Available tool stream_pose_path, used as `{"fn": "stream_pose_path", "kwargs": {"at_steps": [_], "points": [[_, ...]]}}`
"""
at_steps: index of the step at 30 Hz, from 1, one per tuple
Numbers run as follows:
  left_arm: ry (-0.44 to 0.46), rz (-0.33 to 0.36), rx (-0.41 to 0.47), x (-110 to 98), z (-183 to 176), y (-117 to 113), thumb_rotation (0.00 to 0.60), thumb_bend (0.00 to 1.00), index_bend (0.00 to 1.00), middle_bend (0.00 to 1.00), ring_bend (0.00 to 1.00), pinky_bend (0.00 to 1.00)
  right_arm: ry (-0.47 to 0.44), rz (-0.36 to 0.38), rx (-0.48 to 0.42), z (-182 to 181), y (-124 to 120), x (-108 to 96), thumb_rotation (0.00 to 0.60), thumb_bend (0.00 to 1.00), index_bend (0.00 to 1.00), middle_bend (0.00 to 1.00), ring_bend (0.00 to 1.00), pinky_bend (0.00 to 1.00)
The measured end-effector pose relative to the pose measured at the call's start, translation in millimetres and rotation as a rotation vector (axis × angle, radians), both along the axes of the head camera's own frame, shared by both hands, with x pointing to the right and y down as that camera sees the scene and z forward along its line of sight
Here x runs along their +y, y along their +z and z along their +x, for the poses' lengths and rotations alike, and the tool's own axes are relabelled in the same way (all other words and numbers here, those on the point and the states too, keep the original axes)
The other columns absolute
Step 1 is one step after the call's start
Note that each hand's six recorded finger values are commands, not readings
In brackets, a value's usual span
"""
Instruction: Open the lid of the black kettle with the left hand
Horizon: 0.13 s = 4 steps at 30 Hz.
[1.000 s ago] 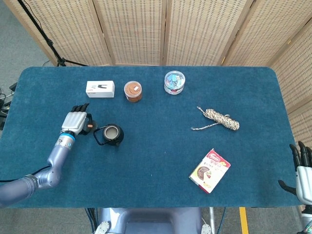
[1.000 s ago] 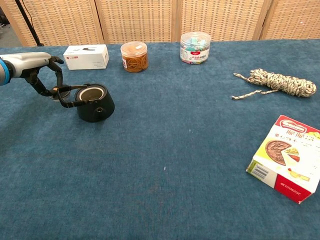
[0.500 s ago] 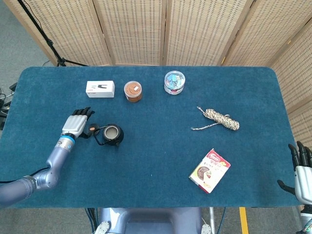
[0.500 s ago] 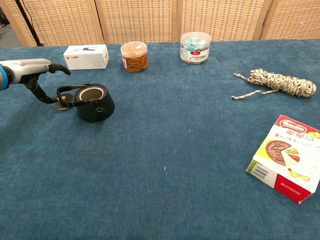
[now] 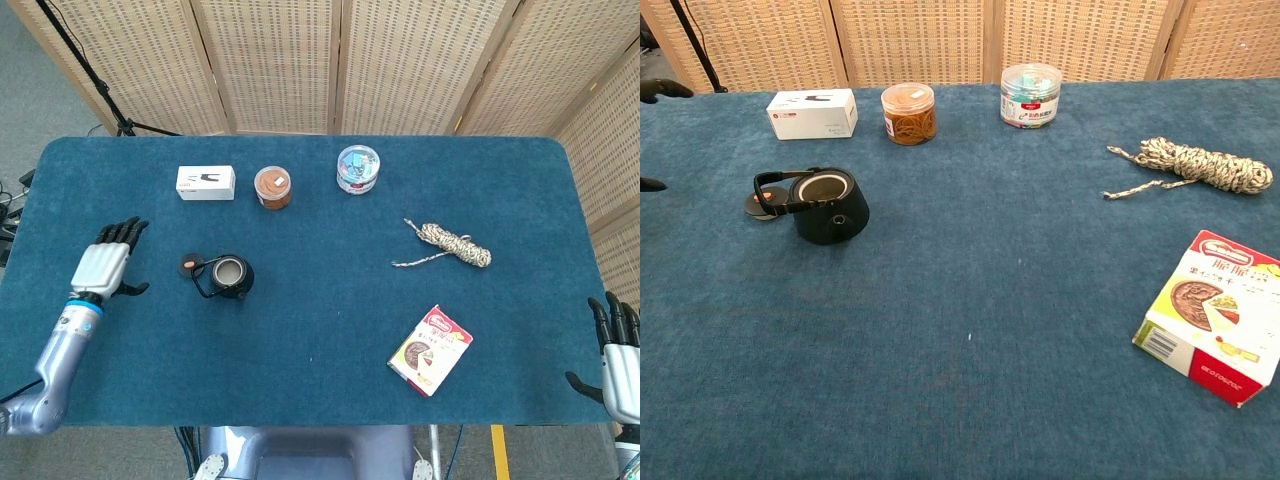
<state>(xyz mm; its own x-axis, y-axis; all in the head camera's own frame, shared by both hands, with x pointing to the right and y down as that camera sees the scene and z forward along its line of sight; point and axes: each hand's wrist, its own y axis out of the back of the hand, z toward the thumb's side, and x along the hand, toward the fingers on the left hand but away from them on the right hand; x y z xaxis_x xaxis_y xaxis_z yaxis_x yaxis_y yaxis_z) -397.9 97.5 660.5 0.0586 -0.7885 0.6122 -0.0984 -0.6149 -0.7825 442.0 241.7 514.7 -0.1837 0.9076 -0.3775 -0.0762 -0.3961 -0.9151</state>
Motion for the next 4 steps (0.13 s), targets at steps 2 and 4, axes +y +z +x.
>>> {"fn": "stream_pose_path", "kwargs": {"at_steps": [2, 4], "points": [[-0.015, 0.035, -0.004, 10.5, -13.0, -12.0, 0.6, 0.11, 0.0, 0.0, 0.0, 0.0, 0.002, 0.007, 0.001, 0.0, -1.5, 0.4, 0.6, 0.06, 0.0, 0.0, 0.0, 0.0], [-0.026, 0.075, -0.006, 20.7, -24.0, -24.0, 0.6, 0.11, 0.0, 0.0, 0.0, 0.0, 0.002, 0.012, -0.002, -0.2, -2.7, 0.4, 0.6, 0.06, 0.0, 0.0, 0.0, 0.0]]}}
